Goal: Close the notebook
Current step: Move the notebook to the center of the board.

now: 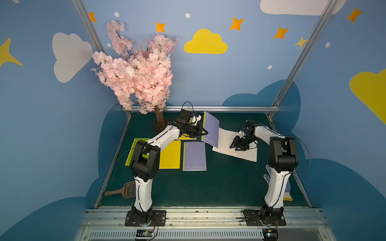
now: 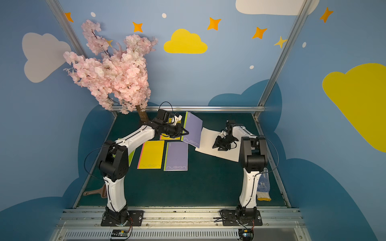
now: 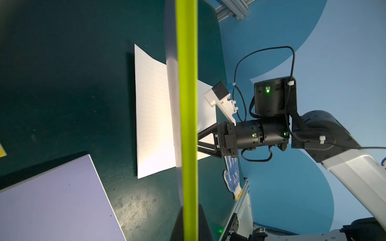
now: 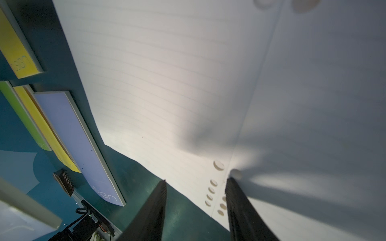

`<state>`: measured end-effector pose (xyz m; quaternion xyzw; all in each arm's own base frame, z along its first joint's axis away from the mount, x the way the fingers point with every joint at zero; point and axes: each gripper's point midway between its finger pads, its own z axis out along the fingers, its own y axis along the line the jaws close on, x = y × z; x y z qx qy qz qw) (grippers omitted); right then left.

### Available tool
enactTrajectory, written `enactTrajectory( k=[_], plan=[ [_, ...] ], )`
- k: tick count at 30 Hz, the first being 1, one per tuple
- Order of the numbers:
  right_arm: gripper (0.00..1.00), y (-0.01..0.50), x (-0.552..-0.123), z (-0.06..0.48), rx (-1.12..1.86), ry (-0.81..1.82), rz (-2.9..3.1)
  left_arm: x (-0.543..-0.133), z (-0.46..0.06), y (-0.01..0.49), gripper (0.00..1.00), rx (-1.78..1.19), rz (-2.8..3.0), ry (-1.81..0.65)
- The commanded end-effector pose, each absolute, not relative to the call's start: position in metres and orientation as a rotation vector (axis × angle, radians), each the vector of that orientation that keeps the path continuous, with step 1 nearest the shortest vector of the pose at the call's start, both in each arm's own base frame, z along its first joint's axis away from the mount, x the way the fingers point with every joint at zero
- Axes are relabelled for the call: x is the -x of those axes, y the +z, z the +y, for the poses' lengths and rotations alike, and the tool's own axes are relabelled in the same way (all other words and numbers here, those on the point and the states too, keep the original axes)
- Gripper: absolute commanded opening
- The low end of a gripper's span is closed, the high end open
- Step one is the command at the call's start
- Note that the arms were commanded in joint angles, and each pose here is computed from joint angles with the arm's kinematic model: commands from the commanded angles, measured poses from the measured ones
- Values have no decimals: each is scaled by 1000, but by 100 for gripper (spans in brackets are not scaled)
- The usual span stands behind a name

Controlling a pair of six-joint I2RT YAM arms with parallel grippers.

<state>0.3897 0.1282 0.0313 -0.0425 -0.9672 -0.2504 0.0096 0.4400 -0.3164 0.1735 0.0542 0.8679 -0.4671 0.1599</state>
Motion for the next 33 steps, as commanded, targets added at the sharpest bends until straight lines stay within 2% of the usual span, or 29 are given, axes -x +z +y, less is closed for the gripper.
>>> enactTrajectory(
  k=[1,9,20,24,33],
  plan=[
    [48,22,-352,128,145,-712,-2913,-455,-322,184,3,-166,2406,-1399],
    [48,22,-329,135,139,-711,-2885,-479,-326,176,3,-124,2372,-1432],
    [48,56,-345,131,133,-713,-3013,-501,-325,163,3,-70,2343,-1488],
    [49,73,-360,124,167,-719,-3086,-503,-324,159,3,-60,2331,-1513],
    [48,87,-422,101,259,-712,-3191,-497,-321,164,3,-63,2322,-1524]
  ],
)
